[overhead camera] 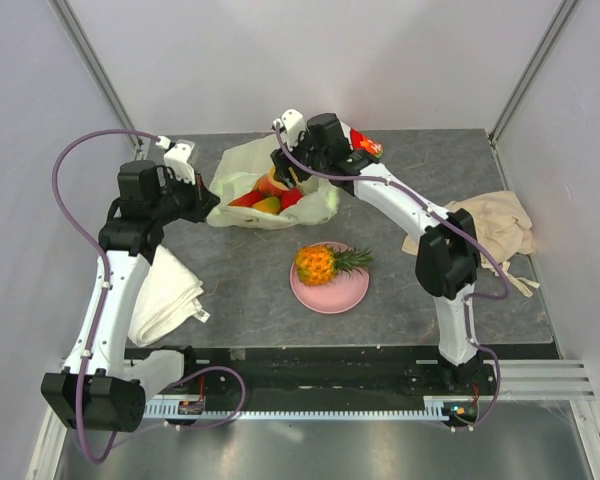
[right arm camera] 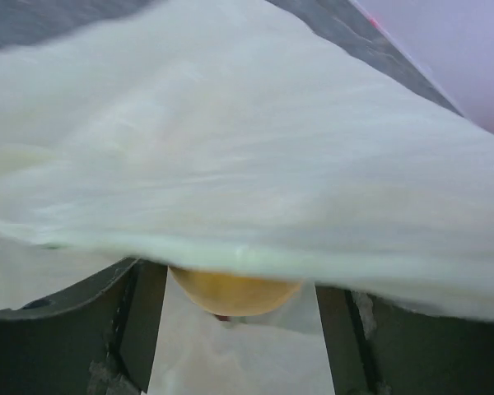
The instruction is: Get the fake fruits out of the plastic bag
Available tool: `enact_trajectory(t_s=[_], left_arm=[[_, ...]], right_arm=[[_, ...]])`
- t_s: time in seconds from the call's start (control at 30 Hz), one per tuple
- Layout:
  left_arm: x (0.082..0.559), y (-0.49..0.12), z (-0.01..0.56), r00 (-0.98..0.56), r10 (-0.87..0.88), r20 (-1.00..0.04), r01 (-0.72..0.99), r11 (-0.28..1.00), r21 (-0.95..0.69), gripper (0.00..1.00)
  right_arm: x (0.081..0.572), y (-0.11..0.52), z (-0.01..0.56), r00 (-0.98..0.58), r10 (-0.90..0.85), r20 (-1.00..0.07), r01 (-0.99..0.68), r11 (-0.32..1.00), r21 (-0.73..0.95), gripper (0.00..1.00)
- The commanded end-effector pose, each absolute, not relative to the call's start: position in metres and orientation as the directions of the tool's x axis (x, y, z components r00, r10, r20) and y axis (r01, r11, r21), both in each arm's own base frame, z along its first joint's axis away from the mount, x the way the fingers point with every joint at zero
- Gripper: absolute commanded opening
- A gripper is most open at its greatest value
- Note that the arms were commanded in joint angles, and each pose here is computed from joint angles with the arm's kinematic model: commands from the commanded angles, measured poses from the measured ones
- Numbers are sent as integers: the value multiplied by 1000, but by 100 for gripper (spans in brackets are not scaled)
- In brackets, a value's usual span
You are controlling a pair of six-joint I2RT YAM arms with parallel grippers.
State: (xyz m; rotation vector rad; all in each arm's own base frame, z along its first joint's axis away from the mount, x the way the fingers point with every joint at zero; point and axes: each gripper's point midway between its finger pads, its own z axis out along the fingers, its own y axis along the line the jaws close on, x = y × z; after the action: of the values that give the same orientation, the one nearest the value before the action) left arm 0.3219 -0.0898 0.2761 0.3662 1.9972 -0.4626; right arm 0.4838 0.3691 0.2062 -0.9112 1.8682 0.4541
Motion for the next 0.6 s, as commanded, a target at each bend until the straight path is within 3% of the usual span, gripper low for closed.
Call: enact_trajectory(t_s=[0.0,0.27,0.57], left_arm=[[330,-96,303,-392,-2,-920,456,868,-197,2],[336,-94,317,-360,3,-933,456,873,-173,2],[338,-93,322,-342,10,-940,455,876,-156,2]], right_arm=[[442,388,227,-238,-317,-918,-864,501,51,40],[400,398,239,-271,-282,-920,-919,361,161,40],[348,386,288,-170,-300,-939,-964,247,96,39]])
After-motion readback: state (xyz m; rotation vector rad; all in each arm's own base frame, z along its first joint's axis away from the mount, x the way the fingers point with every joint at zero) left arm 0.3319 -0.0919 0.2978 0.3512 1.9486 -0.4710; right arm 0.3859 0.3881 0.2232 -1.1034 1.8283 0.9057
